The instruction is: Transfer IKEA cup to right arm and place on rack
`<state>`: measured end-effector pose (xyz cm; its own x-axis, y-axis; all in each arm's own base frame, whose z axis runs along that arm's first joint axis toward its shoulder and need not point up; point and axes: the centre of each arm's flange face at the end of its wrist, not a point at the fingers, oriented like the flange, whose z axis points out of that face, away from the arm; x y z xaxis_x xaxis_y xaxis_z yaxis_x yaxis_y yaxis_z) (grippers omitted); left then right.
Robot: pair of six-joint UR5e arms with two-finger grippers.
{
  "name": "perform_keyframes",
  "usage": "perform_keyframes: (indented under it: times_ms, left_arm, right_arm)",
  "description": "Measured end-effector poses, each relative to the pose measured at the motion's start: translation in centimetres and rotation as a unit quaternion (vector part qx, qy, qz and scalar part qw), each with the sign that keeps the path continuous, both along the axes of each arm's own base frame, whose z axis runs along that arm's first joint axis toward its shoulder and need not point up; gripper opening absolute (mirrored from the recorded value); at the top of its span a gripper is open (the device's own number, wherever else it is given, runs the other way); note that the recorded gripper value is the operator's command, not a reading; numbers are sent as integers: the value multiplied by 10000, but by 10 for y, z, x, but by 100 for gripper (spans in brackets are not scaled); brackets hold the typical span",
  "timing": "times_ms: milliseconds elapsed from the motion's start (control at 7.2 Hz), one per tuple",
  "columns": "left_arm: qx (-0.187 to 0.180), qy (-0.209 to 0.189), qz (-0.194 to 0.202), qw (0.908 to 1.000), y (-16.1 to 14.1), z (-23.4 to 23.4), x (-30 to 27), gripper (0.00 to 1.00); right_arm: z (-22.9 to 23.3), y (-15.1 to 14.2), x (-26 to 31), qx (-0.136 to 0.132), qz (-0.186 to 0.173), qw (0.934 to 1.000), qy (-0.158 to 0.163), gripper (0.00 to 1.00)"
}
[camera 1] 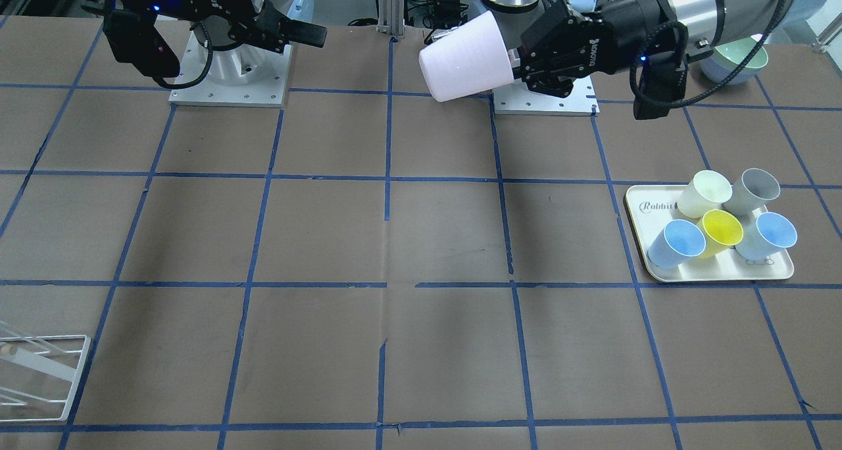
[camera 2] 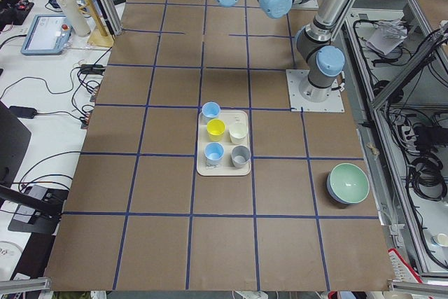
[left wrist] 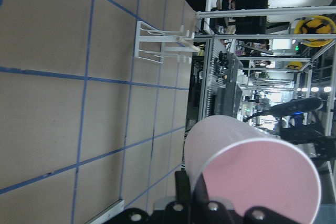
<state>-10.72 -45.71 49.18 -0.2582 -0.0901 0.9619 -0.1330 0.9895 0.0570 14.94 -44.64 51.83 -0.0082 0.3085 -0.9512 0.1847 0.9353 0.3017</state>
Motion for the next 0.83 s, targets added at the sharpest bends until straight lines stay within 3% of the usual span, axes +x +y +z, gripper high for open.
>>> perform_keyframes:
  times_ms: [278, 417, 694, 833]
  left_arm:
    - [81, 546, 30, 9985, 4, 13, -32, 0]
    - [107, 680, 15, 9976, 6, 18, -42, 0]
    - [131, 754, -74, 9970, 10, 20, -54, 0]
    - [121, 757, -173, 9969, 13, 20, -63, 0]
  right_arm:
    - [-15, -11, -2, -119, -106, 9994, -317, 100]
    - [-19, -15, -3, -350, -118, 9988, -320, 100]
    - [-19, -17, -3, -687, -153, 9968, -366, 100]
    - [-16, -17, -2, -734, -199, 9958, -506, 100]
